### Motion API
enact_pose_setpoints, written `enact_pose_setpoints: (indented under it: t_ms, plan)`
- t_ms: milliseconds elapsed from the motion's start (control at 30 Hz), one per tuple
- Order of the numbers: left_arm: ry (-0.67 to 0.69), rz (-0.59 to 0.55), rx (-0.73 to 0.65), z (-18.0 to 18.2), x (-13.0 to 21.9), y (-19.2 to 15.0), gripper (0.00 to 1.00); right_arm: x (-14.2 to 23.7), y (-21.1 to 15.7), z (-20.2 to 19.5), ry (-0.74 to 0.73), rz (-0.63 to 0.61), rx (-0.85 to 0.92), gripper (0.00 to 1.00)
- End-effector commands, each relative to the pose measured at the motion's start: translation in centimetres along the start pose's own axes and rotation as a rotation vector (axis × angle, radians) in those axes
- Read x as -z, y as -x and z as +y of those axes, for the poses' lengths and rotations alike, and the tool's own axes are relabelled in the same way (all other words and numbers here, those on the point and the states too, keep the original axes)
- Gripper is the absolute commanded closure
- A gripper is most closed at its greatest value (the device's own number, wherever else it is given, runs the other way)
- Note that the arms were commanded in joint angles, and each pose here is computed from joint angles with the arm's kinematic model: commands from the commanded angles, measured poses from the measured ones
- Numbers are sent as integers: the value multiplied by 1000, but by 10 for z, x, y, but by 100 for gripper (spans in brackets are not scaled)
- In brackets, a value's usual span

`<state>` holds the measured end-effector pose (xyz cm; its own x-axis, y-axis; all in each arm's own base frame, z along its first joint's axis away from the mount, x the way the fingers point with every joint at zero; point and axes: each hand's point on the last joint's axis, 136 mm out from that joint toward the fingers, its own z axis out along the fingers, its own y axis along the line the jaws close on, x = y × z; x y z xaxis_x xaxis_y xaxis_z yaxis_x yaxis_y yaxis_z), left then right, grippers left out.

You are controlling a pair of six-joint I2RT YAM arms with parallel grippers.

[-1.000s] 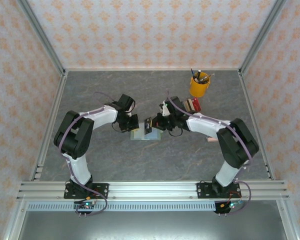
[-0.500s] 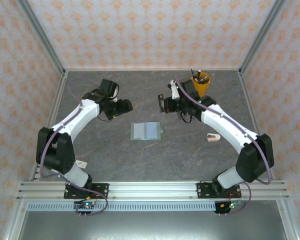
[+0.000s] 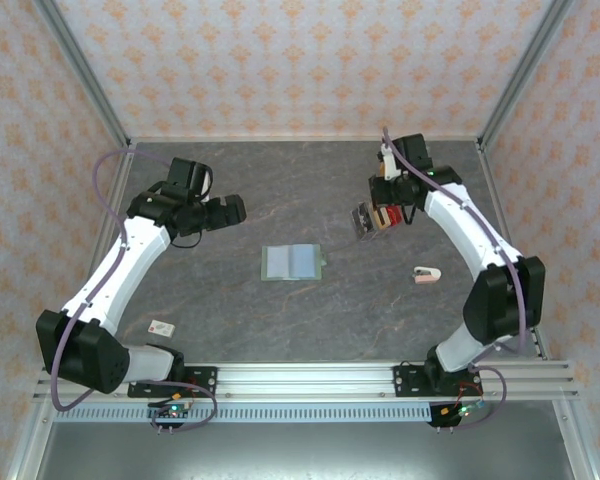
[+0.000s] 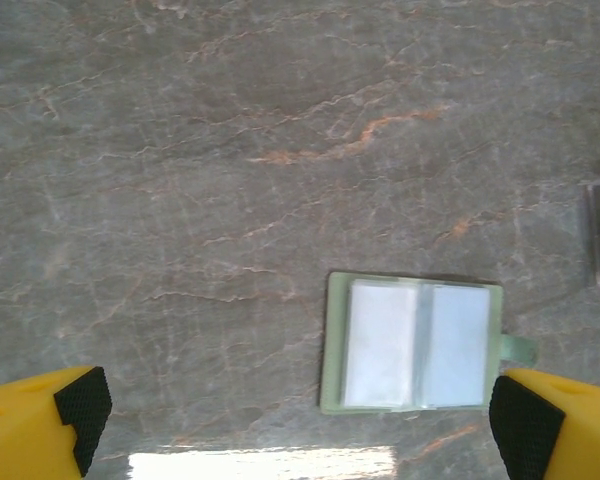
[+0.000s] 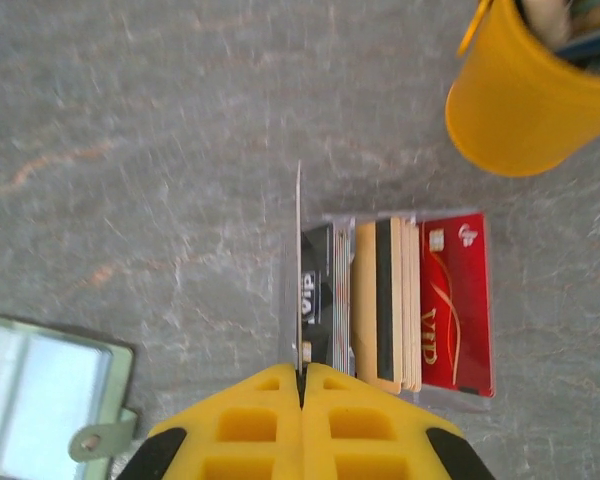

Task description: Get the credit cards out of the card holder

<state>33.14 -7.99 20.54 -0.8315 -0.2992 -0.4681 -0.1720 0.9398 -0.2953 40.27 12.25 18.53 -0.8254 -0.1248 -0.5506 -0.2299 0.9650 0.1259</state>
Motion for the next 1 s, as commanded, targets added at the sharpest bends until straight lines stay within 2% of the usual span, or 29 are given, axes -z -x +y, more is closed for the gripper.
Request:
enact_pose_setpoints:
  t_ms: [0,267,533,800,867,967]
  plan:
    - [58,25,-18,14,-1,-7,0,-11,-14,1,34,93,28,100]
    - [65,47,-13,16,-8,-10,0,-45,-29,-6,33,224,-14,100]
    - [60,73,-11,14,-15,-12,0,-62,-29,-10,16,262,-10,100]
    - [47,98,0,11,-20,-15,0,-66,-36,-9,31,310,5,94]
    - [41,106,7,10,-22,-16,0,-66,-37,-9,28,317,9,90]
    - [39,127,33,9,-27,-19,0,-64,-35,-11,12,313,-1,78]
